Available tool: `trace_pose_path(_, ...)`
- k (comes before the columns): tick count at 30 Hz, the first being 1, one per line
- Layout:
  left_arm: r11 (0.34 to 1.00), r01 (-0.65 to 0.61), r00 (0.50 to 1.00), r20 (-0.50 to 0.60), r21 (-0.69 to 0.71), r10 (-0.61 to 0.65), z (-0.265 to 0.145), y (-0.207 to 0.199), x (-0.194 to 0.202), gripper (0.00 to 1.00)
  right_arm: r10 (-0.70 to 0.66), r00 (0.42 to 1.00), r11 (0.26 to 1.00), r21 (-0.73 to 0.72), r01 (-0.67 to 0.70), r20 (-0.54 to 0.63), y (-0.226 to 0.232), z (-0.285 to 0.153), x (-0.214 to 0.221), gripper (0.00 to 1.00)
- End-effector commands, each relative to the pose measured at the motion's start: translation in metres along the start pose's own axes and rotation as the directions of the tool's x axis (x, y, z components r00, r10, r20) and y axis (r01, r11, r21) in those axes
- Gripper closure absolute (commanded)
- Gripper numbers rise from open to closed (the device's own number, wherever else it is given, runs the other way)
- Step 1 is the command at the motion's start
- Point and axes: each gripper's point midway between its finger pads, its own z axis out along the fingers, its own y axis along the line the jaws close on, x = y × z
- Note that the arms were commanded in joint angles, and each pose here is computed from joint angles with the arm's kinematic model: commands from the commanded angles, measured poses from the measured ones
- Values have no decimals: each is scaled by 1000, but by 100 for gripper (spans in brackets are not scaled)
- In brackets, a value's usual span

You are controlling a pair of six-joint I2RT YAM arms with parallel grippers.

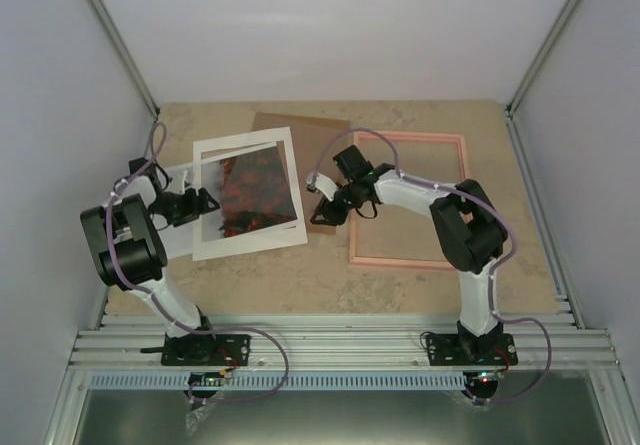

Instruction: Put the photo into the frame

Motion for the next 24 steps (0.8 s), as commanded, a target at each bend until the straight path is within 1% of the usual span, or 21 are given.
trace_pose_path(1, 999, -13, 1000, -9, 44, 14, 10, 1, -4, 18, -4, 999, 994, 110, 8, -42, -31, 23, 7, 69)
trace_pose_path(7, 991, 30, 998, -51, 127, -24, 29, 0, 5, 20, 5, 989, 992, 125, 13, -145, -37, 51, 42, 77)
trace_pose_path(12, 974, 61, 994, -98, 217, -40, 42, -7, 18, 24, 7, 978, 989, 143, 23, -208, -41, 58, 68, 81)
trace_pose_path(17, 966, 75, 993, -106, 246, -50, 48, -10, 22, 27, 2, 972, 989, 142, 33, -237, -41, 61, 82, 82)
trace_pose_path(19, 961, 74, 993, -110, 266, -46, 48, -13, 23, 30, 2, 971, 989, 143, 33, -241, -42, 63, 84, 82)
trace_pose_path(22, 943, 72, 994, -103, 326, -40, 45, -25, 23, 34, 1, 970, 990, 136, 33, -244, -43, 67, 86, 82)
trace_pose_path(24, 931, 61, 995, -92, 361, -30, 41, -32, 22, 35, 1, 968, 991, 129, 32, -249, -43, 69, 89, 83)
